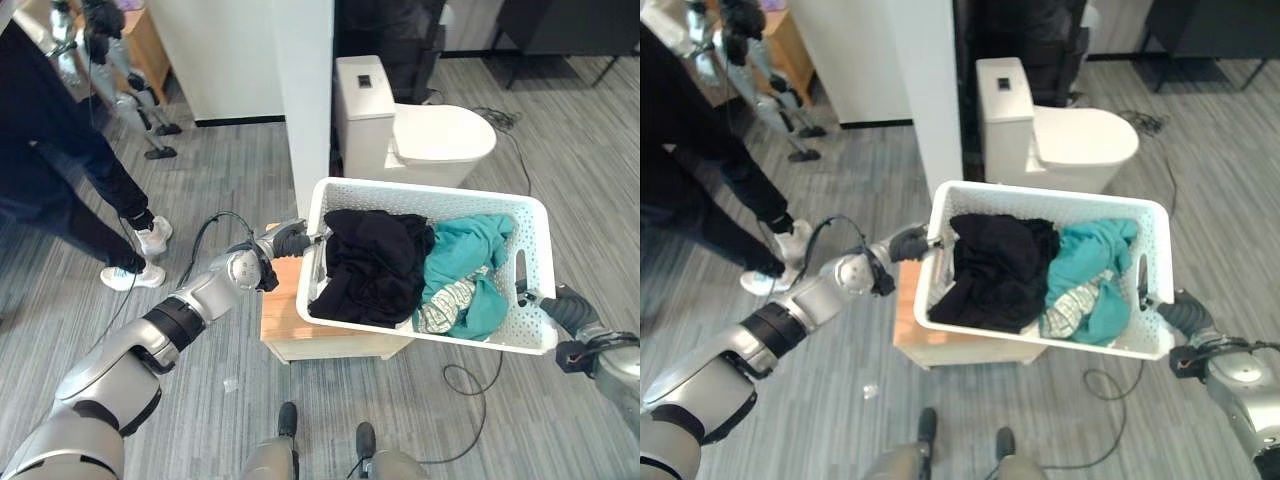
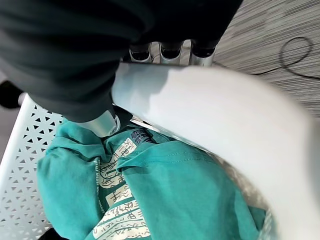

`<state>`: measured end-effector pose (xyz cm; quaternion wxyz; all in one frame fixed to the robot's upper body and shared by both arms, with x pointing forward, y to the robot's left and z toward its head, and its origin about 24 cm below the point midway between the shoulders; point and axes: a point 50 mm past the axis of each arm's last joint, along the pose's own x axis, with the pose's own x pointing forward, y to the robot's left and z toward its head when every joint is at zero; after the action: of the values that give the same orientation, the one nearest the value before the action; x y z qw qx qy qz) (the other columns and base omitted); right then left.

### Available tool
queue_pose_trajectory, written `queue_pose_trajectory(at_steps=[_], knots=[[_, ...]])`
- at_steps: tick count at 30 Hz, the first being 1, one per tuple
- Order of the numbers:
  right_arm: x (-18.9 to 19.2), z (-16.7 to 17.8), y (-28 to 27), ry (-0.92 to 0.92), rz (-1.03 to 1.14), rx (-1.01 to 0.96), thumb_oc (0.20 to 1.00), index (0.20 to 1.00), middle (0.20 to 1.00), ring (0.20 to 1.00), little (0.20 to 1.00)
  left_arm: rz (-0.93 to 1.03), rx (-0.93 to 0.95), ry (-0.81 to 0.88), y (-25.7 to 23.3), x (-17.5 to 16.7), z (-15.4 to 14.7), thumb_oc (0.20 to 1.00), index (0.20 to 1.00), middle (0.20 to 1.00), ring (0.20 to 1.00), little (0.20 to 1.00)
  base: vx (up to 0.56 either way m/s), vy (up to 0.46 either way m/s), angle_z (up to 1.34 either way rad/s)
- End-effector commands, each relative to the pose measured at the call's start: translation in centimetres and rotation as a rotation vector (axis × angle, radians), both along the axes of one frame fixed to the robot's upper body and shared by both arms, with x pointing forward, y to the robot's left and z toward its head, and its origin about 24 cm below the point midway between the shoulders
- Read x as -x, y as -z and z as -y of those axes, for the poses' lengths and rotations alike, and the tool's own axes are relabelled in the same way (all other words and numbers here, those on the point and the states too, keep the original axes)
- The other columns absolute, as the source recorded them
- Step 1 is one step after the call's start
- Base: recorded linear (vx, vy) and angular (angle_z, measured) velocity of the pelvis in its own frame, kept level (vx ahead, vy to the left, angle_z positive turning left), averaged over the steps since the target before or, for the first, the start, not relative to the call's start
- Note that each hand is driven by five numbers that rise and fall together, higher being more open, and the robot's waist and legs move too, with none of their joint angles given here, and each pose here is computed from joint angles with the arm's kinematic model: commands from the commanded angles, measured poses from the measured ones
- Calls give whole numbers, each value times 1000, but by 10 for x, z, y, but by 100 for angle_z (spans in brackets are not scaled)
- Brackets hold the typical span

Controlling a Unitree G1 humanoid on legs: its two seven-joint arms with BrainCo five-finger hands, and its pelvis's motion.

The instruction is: Grab the laundry basket,head to the washer,open it,put in the laundry and shut it.

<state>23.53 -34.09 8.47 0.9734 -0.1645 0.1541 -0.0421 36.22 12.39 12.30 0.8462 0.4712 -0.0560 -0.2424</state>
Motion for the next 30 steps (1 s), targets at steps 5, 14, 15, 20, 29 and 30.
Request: queue_pose_trajectory(at_steps=[5,14,15,20,29,30], knots=[[-40,-48,-67,-264,296,-96,200,200,200,200,200,83,138,53,-28,-9,15,200,200,200,200,200,-189,352,-115],[-37,-58,-51,-266,287,-143,200,200,200,200,200,109,79,-44,-30,-13,-14,200,200,200,200,200,-218,179,-128],[-39,-61,-50,-275,286,-145,200,200,200,200,200,106,75,-58,-29,-14,-17,200,200,200,200,200,-130,107,-107],[-50,-71,-46,-298,272,-148,200,200,200,200,200,131,78,-121,-39,-13,-40,200,200,200,200,200,-111,-14,-111],[-49,-65,-52,-275,290,-138,200,200,200,200,200,145,113,-145,-43,-15,-44,200,200,200,200,200,-99,-265,-35],[-47,-62,-54,-261,298,-141,200,200,200,200,200,146,114,-134,-44,-16,-39,200,200,200,200,200,-145,-393,23]])
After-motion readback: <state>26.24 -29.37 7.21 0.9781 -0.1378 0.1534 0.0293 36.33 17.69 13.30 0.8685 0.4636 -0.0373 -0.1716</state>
